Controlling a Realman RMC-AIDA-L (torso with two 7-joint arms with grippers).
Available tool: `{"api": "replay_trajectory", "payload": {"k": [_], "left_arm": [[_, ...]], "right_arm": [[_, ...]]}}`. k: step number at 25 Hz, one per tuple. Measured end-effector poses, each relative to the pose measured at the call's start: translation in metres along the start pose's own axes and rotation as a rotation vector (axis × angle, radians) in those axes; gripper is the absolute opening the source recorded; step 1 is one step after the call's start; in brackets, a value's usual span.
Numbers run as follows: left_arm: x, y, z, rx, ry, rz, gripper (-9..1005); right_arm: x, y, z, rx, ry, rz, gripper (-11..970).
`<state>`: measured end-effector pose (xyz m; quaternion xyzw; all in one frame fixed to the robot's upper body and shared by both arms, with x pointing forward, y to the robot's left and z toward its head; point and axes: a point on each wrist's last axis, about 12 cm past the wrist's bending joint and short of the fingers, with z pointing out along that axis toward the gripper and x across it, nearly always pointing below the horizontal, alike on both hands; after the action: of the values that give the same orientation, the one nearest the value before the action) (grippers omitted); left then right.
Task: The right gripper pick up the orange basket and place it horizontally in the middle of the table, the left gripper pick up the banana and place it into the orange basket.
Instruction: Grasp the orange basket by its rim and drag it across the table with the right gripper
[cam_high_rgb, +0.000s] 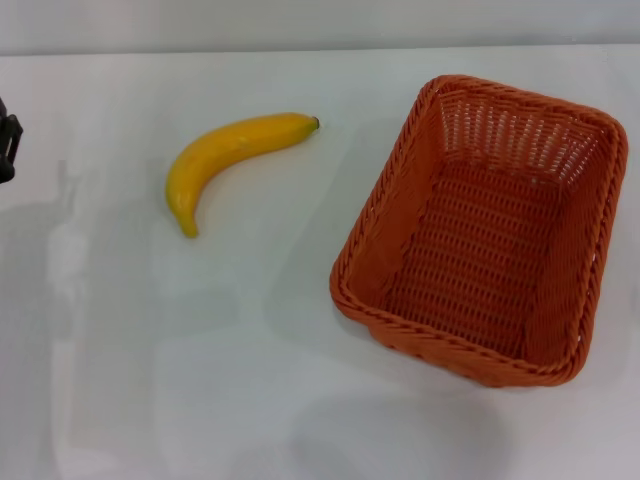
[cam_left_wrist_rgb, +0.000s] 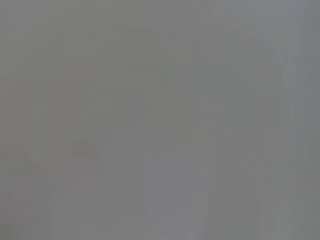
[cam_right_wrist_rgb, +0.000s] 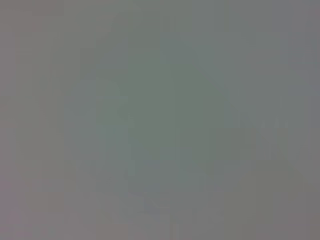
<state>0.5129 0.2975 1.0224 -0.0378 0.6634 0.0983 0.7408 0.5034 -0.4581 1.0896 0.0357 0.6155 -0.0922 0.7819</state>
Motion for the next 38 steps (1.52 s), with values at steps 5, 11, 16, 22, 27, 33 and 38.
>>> {"api": "replay_trajectory", "payload": {"k": [5, 11, 16, 22, 27, 33, 38], "left_arm": [[0.001, 0.001, -0.001, -0.003, 0.003, 0.001, 880], [0.001, 0.002, -0.002, -0.004, 0.004, 0.001, 880], [0.001, 0.002, -0.002, -0.004, 0.004, 0.0, 880], [0.001, 0.002, -0.001, -0.004, 0.004, -0.001, 880], [0.001, 0.002, -0.001, -0.004, 0.003, -0.001, 880], [0.001, 0.002, -0.001, -0.004, 0.003, -0.001, 879], [0.001, 0.002, -0.001, -0.004, 0.002, -0.001, 879]], "right_arm": [[0.0, 0.0, 0.0, 0.0, -0.001, 0.001, 847], [0.0, 0.001, 0.0, 0.0, -0.001, 0.005, 846], [-0.001, 0.002, 0.0, -0.006, -0.011, 0.008, 846], [-0.001, 0.002, -0.001, -0.01, -0.017, 0.009, 845], [-0.002, 0.002, -0.002, -0.016, -0.028, 0.011, 845], [-0.017, 0.001, 0.003, -0.062, -0.107, 0.165, 844], [-0.047, -0.007, 0.031, -0.296, -0.065, 0.515, 844]]}}
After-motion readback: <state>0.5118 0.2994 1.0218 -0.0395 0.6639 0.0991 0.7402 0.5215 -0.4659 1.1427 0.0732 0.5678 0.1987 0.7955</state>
